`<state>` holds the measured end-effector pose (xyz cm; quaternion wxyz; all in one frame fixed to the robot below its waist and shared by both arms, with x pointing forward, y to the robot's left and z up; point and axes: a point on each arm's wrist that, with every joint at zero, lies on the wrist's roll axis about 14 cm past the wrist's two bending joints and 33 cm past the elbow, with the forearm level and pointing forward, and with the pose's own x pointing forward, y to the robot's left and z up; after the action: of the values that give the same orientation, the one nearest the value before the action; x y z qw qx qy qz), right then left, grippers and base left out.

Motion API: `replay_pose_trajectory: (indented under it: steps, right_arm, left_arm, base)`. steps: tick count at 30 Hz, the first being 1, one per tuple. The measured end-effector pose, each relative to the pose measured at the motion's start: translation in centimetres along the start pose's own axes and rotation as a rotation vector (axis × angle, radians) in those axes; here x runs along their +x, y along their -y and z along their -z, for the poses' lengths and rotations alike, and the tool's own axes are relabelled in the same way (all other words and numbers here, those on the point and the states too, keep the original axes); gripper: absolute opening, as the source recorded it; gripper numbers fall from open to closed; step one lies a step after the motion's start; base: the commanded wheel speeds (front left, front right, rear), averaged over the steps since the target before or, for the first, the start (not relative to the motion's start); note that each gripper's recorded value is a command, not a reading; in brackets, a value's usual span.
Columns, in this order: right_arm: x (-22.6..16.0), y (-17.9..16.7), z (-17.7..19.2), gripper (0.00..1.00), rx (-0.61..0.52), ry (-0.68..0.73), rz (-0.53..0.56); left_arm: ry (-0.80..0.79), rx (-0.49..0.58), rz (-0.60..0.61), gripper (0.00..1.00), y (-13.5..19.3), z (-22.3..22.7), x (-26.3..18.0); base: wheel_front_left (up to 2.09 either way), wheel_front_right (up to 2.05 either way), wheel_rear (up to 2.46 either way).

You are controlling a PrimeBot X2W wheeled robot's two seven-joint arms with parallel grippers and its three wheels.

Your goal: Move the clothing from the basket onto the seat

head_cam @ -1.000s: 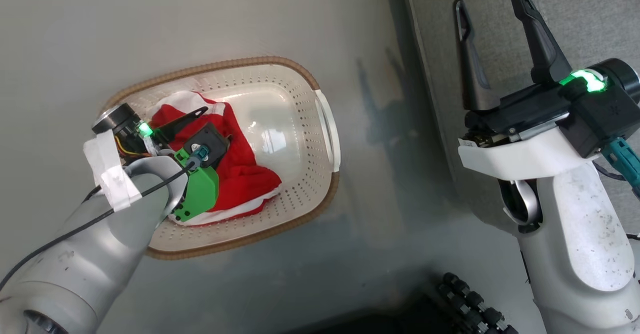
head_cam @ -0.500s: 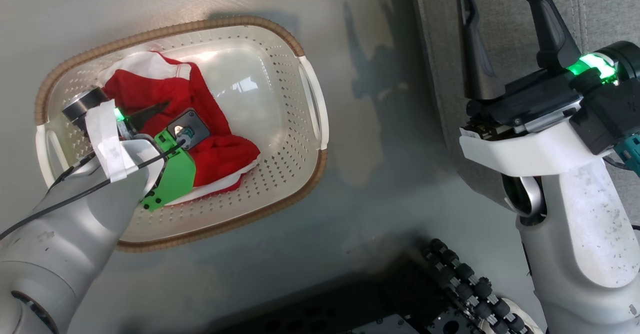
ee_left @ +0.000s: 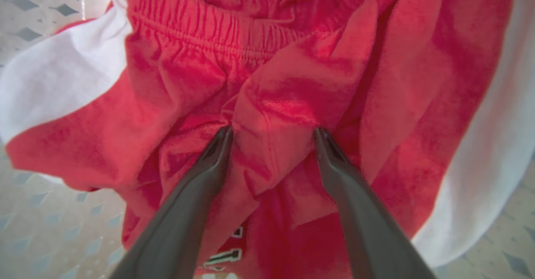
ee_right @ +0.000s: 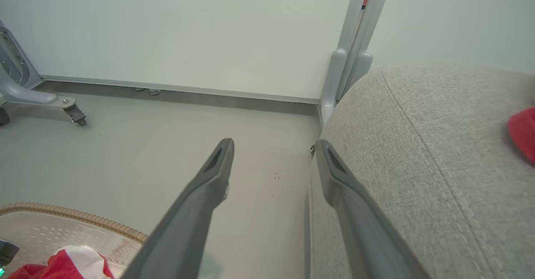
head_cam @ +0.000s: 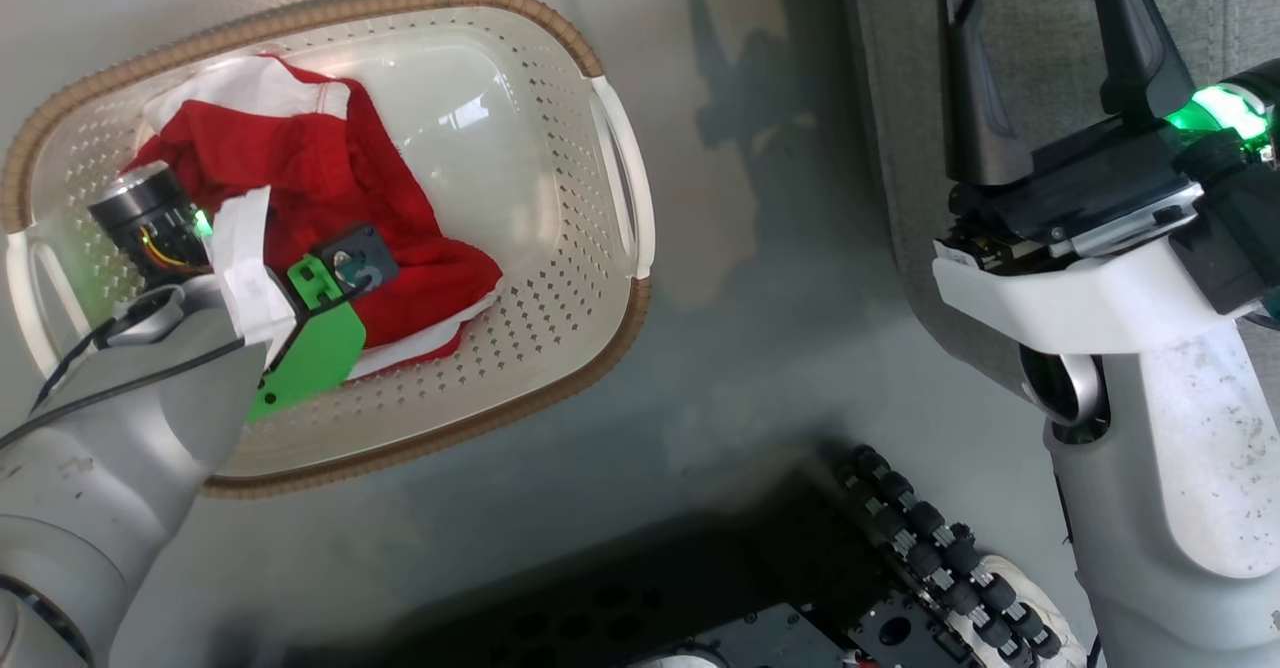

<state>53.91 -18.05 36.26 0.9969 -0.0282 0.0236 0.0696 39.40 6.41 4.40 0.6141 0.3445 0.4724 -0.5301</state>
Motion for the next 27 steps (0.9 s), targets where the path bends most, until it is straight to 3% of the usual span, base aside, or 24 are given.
replay_pose_trajectory:
  steps: [7,8,9,15,27]
  right_arm:
    - [-0.2,-0.1,0.9,1.00,-0.010,-0.015,-0.003]
    - [-0.2,-0.1,0.9,1.00,-0.010,-0.014,-0.003]
    - [-0.2,-0.1,0.9,1.00,-0.010,-0.013,-0.003]
    - [0.0,-0.3,0.7,1.00,-0.010,0.000,-0.007]
    - [0.0,-0.2,-1.4,1.00,0.005,0.034,0.000]
  left_arm:
    - [-0.064,0.036,0.025,1.00,1.0,0.8,1.3]
    - [-0.058,0.041,0.029,0.41,1.2,0.6,1.4]
    - [-0.056,0.041,0.031,0.00,1.3,0.5,1.5]
    - [-0.049,0.054,0.025,0.00,1.2,0.0,1.5]
    - [0.118,0.042,-0.020,0.00,0.1,-4.5,-1.0]
  base:
    - [0.00,0.00,0.00]
    - [0.00,0.00,0.00]
    - [0.00,0.00,0.00]
    - [0.00,0.00,0.00]
    - [0.00,0.00,0.00]
